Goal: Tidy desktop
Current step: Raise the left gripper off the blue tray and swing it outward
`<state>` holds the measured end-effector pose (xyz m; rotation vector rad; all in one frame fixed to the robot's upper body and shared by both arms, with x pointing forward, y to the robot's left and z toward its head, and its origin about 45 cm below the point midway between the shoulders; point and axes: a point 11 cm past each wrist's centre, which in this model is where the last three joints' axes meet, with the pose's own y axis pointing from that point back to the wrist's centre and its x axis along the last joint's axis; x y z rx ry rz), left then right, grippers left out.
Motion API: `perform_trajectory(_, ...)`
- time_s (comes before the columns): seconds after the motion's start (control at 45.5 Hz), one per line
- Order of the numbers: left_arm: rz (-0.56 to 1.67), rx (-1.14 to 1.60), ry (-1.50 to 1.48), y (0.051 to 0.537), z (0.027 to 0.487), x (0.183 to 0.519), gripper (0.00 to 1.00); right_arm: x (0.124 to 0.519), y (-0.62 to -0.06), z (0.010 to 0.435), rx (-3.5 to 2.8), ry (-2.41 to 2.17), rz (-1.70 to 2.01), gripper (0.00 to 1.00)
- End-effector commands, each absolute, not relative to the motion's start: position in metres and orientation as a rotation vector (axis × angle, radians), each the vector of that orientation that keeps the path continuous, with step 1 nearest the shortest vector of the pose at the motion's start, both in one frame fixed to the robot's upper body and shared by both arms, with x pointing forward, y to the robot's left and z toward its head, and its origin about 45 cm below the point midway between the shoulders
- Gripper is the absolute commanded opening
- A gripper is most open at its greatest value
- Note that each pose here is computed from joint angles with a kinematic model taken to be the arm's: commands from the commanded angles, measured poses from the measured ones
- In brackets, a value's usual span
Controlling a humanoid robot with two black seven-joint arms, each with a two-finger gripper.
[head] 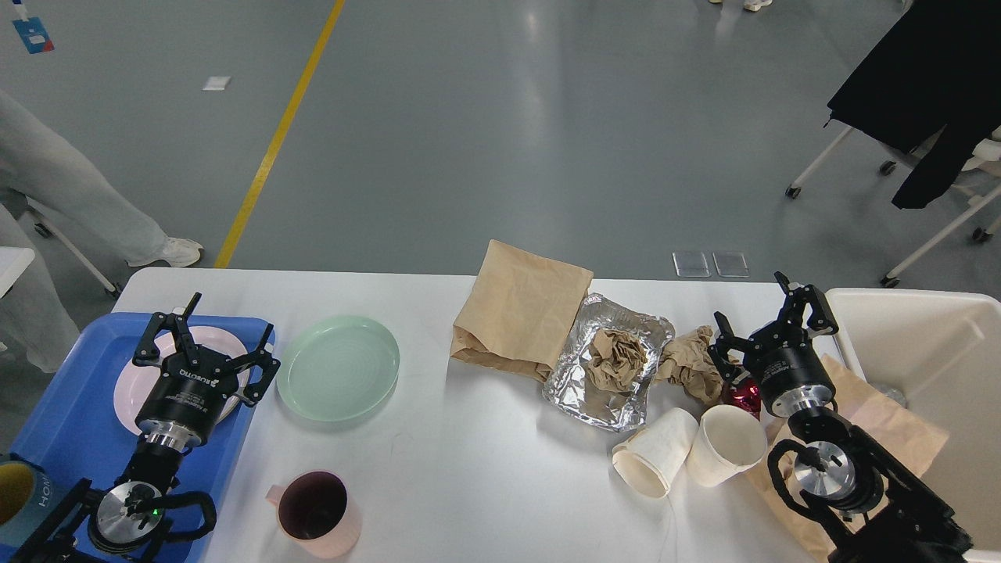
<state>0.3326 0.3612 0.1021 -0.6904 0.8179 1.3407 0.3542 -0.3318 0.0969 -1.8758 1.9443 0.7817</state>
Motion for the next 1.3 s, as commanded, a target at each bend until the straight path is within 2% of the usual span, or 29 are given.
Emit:
perform_trajectory(0.0,1.334,-0.699,0.804,0.362,0.104,0.332,0.97,0.354,-0.332,0.097,-1.876,1.944,0.782,1.0)
perform_trajectory(0.198,1.328,-0.699,0.791,0.367,0.106,0.331,0.97,0.354,-0.332,0.097,-1.876,1.944,0.782,1.0)
perform_trajectory(0.351,1.339,-0.658,0.728,0.392,0.122,0.332,0.97,0.354,-0.332,0.097,-1.876,1.944,0.782,1.0)
perform_trajectory(0.461,1.361,-0.466,0.62,0.437,0.149,0.334,0.97,0.354,-0.332,0.097,-1.875,1.946,0.782,1.0)
perform_trajectory(0.549,1.337,-0.302,0.563,0.452,0.167,0.343,0.97,0.354,-0.332,0.097,-1.876,1.944,0.782,1.0)
perform_trajectory(0.834,1.122,0.239,0.424,0.443,0.2,0.37,0.97,0.354,-0.332,0.097,-1.876,1.944,0.782,1.0)
perform_trajectory(0.944,1.004,0.439,0.314,0.421,0.229,0.397,0.97,0.354,-0.332,0.097,-1.876,1.944,0.782,1.0)
perform_trajectory(1.054,0.903,0.657,0.248,0.409,0.234,0.405,0.97,0.354,-0.332,0.097,-1.876,1.944,0.782,1.0)
perform_trajectory(1.273,0.709,1.021,0.052,0.38,0.273,0.431,0.97,0.354,-0.332,0.097,-1.876,1.944,0.782,1.0)
